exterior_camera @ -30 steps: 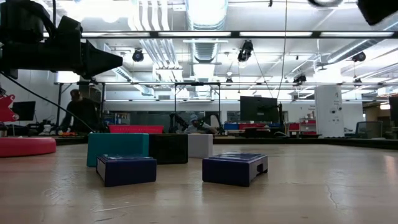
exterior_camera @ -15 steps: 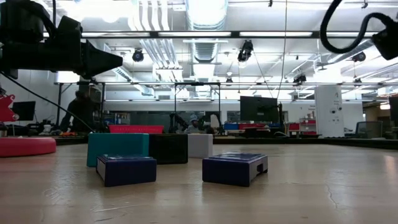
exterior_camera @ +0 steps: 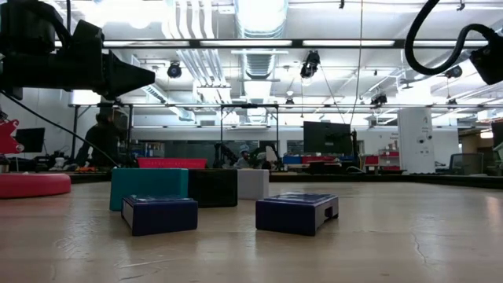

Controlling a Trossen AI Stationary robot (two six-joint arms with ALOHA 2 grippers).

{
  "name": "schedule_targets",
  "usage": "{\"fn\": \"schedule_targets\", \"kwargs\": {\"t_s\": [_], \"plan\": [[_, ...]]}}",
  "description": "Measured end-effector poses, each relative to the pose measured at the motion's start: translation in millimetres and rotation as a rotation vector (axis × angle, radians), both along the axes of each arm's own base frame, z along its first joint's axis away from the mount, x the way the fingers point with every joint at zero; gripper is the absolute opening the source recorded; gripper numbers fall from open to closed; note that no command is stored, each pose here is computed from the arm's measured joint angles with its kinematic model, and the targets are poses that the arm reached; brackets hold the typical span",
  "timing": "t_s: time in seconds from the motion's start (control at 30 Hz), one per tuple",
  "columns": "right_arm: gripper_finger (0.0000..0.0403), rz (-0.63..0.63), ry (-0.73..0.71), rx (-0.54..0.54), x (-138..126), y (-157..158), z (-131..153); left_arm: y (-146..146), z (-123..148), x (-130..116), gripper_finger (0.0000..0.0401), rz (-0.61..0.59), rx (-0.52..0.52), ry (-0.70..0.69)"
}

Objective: Pick & Place Office items
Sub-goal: Put the pink white charger adapter into the green bin

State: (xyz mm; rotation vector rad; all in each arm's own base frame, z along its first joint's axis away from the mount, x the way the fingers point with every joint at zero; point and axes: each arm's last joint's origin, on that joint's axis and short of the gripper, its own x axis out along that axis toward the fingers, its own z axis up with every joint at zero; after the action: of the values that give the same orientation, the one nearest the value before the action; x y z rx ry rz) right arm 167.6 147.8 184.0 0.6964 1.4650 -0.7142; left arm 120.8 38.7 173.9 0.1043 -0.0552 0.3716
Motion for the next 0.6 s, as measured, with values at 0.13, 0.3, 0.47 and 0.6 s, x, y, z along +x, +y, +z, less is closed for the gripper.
{"fn": "schedule_targets", "kwargs": {"t_s": [0.13, 0.3, 0.47, 0.6], "plan": [[0.0164, -0.005, -0.004, -0.010, 0.0, -0.4, 0.0, 0.0, 0.0, 0.0, 0.0168, 0.000, 0.000, 0.000], [0.0192, -0.023, 0.000, -0.024, -0.9, -1.4, -0.2, -0.1, 0.1, 0.0, 0.0168, 0.000, 0.001, 0.000], [0.0216, -0.025, -0.002, -0.022, -0.7, -1.3, -0.2, -0.1, 0.0, 0.0, 0.0168, 0.000, 0.000, 0.000], [0.0230, -0.025, -0.002, -0.022, -0.7, -1.3, -0.3, 0.0, 0.0, 0.0, 0.0168, 0.000, 0.000, 0.000]]}}
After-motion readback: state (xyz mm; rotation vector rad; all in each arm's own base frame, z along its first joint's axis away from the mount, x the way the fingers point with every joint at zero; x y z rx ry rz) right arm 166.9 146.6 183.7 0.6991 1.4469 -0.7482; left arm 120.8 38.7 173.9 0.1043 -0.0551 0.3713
